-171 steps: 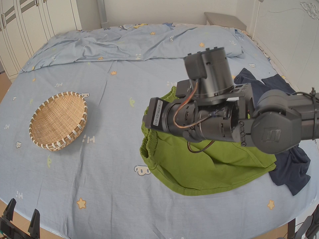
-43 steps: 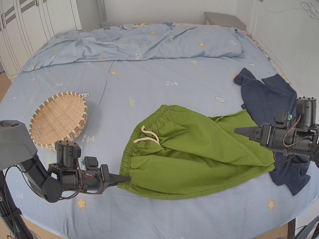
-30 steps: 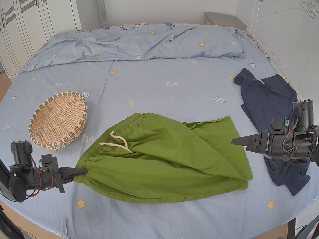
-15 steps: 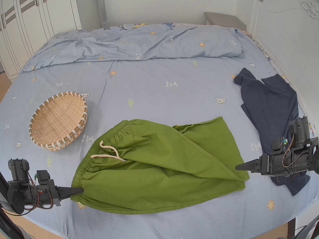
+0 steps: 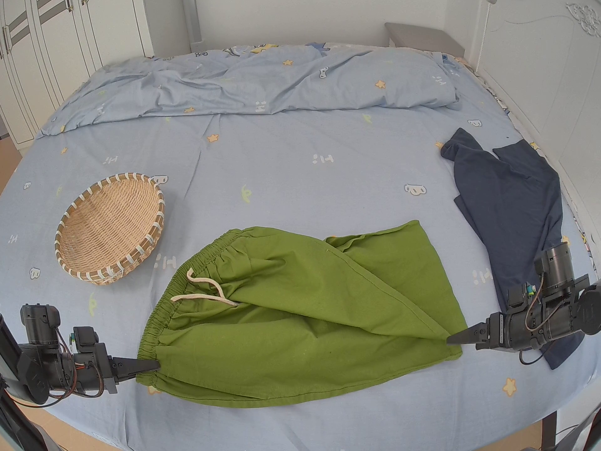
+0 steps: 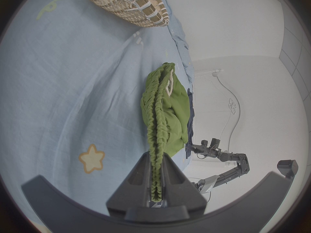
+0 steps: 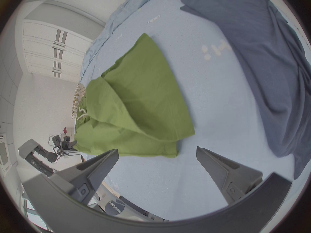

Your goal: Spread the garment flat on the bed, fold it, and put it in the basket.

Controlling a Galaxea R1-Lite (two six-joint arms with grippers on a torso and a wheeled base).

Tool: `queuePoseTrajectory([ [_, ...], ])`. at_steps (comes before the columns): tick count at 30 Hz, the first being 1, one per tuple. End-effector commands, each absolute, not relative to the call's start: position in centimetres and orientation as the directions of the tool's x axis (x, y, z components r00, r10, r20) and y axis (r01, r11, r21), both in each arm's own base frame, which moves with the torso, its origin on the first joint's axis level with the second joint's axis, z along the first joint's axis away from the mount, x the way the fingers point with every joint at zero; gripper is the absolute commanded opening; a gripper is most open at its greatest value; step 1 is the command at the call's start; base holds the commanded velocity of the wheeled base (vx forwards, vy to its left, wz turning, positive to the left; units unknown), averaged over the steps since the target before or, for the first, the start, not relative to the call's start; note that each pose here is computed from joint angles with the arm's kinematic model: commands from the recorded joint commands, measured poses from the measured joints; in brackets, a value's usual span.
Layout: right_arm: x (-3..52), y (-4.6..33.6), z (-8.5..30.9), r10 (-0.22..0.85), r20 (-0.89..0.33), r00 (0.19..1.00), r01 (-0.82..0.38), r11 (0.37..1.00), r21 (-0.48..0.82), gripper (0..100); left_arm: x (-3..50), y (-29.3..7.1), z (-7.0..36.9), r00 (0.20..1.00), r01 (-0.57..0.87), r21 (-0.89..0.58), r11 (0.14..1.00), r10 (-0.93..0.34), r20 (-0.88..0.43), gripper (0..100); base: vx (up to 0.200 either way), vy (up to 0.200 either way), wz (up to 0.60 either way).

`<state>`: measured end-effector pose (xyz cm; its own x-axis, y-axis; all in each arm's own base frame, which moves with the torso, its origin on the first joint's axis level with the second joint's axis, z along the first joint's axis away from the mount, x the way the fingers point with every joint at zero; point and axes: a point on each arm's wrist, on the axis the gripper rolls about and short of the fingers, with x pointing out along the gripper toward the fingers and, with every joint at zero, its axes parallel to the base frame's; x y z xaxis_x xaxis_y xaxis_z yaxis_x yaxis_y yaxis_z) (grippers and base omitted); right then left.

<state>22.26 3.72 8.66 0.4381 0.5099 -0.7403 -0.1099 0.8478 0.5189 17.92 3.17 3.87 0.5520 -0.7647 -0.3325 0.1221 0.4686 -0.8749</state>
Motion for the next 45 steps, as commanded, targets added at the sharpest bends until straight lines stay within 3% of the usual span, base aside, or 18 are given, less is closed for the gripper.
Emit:
queuePoseTrajectory([
  [1,21.9,3.7,7.7,0.516,-0.757,0.401,-0.103,0.847,0.522,100,18.0,3.2,3.8,0.552,0.121,-0.875,0.468,-0.765,-0.333,0,0.000,0.000,0.00],
  [3,21.1,3.7,7.3,0.594,-0.727,0.344,-0.209,0.803,0.558,100,18.1,3.2,3.7,0.551,0.118,-0.876,0.467,-0.765,-0.334,0,0.000,0.000,0.00],
  [10,21.8,3.7,5.5,0.609,-0.740,0.285,-0.187,0.793,0.580,100,18.0,3.2,3.7,0.555,0.128,-0.873,0.470,-0.764,-0.330,0,0.000,0.000,0.00],
  [15,22.7,3.5,4.3,0.613,-0.732,0.298,-0.186,0.789,0.585,100,18.0,3.2,3.7,0.554,0.127,-0.873,0.470,-0.764,-0.331,0,0.000,0.000,0.00],
  [20,23.4,3.2,4.2,0.686,-0.650,0.328,-0.233,0.725,0.648,100,18.1,3.2,3.5,0.552,0.121,-0.875,0.468,-0.765,-0.333,0,0.000,0.000,0.00],
  [45,24.7,3.4,3.3,0.711,-0.613,0.344,-0.242,0.698,0.674,100,18.1,3.2,3.5,0.550,0.119,-0.877,0.466,-0.766,-0.333,0,0.000,0.000,0.00],
])
